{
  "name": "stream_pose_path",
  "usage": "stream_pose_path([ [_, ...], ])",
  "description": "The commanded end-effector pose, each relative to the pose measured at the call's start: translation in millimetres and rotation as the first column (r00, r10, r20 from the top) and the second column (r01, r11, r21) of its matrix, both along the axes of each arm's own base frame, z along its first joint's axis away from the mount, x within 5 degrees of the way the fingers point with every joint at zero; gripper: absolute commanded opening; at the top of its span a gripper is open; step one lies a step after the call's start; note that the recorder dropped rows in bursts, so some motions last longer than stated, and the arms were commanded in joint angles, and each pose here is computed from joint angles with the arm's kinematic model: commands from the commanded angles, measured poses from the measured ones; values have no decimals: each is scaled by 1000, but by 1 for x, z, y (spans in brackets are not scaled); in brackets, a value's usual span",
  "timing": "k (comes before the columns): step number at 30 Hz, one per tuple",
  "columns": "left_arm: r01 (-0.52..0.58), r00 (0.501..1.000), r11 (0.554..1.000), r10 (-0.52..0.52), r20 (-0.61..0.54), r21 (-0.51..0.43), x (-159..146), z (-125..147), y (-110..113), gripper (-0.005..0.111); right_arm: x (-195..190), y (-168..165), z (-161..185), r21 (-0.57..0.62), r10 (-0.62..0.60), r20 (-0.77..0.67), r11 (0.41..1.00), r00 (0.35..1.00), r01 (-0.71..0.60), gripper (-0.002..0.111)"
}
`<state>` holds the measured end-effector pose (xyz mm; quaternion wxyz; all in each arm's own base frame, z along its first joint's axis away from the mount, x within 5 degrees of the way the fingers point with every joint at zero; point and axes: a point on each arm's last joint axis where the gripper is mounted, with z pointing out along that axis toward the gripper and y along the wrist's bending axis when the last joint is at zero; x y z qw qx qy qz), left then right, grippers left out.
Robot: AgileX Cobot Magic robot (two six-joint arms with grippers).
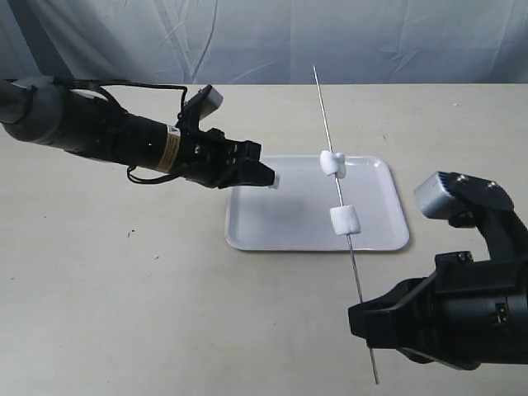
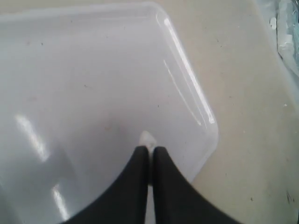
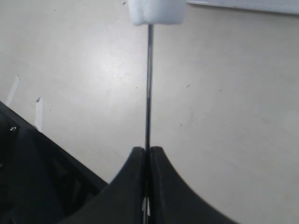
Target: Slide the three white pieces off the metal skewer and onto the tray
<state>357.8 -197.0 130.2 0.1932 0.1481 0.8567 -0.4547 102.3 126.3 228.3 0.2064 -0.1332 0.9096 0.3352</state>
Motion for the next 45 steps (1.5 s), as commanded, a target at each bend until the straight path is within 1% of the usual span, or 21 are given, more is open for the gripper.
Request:
stream_pose_path([
  [1, 4, 1000, 1000, -4, 3, -16, 7, -1, -8, 0, 1, 0, 0, 12, -13, 5, 1000, 1000, 13, -1],
  [3, 29, 999, 999, -30, -22, -35, 6, -9, -10, 0, 1, 0, 0, 13, -13, 4, 1000, 1000, 13, -1],
  [5, 45, 998, 998, -47, -49, -45, 6, -18, -11, 3, 1, 0, 0, 13, -13, 4, 1000, 1000, 13, -1],
  [10, 41, 994, 998, -45, -98, -36, 5, -38, -11, 18, 1, 0, 0, 14, -14, 3, 1000, 1000, 14, -1],
  [15, 34, 993, 998, -39, -110, -45, 5, -43, -12, 38, 1, 0, 0, 14, -14, 3, 1000, 1000, 14, -1],
  [17, 24, 993, 998, -30, -113, -53, 6, -42, -11, 42, 1, 0, 0, 14, -14, 3, 1000, 1000, 14, -1],
  [19, 28, 992, 995, -40, -117, -101, 8, -37, -10, 45, 1, 0, 0, 14, -14, 3, 1000, 1000, 14, -1],
  [20, 36, 991, 989, -54, -124, -142, 8, -33, -10, 45, 1, 0, 0, 14, -14, 3, 1000, 1000, 14, -1],
  [21, 56, 987, 973, -88, -134, -224, 8, -26, -9, 45, 1, 0, 1, 14, -17, 9, 1000, 1000, 17, -1],
  [22, 74, 984, 955, -117, -135, -288, 8, -19, -7, 45, 2, 0, 1, 12, -19, 17, 1000, 1000, 18, -1],
  [23, 91, 980, 925, -149, -131, -370, 9, -10, -4, 45, 3, 0, 1, 12, -23, 29, 1000, 999, 23, -1],
  [24, 58, 985, 921, -117, -130, -386, 14, -8, 0, 45, 4, 0, 1, 12, -28, 42, 1000, 999, 28, -1],
  [25, 34, 983, 919, -101, -152, -392, 17, -5, 4, 45, 5, -1, 2, 15, -37, 50, 999, 998, 36, -1],
  [26, 34, 981, 923, -104, -163, -384, 17, 0, 7, 45, 6, -1, 2, 20, -46, 62, 999, 997, 45, -1],
  [30, 128, 980, 937, -170, -103, -324, 10, 17, 12, 45, 9, -1, 1, 5, -47, 82, 999, 996, 47, -1],
  [34, 163, 977, 933, -197, -77, -321, 0, 41, 6, 45, 13, 0, -2, -12, -56, 98, 998, 994, 57, -1],
  [40, 228, 972, 919, -232, 26, -323, -20, 90, 0, 45, 26, 5, -12, -39, -107, 107, 993, 988, 111, -1],
  [45, 256, 967, 915, -246, 71, -311, -30, 110, 1, 45, 38, 9, -22, -63, -146, 122, 986, 982, 154, -1],
])
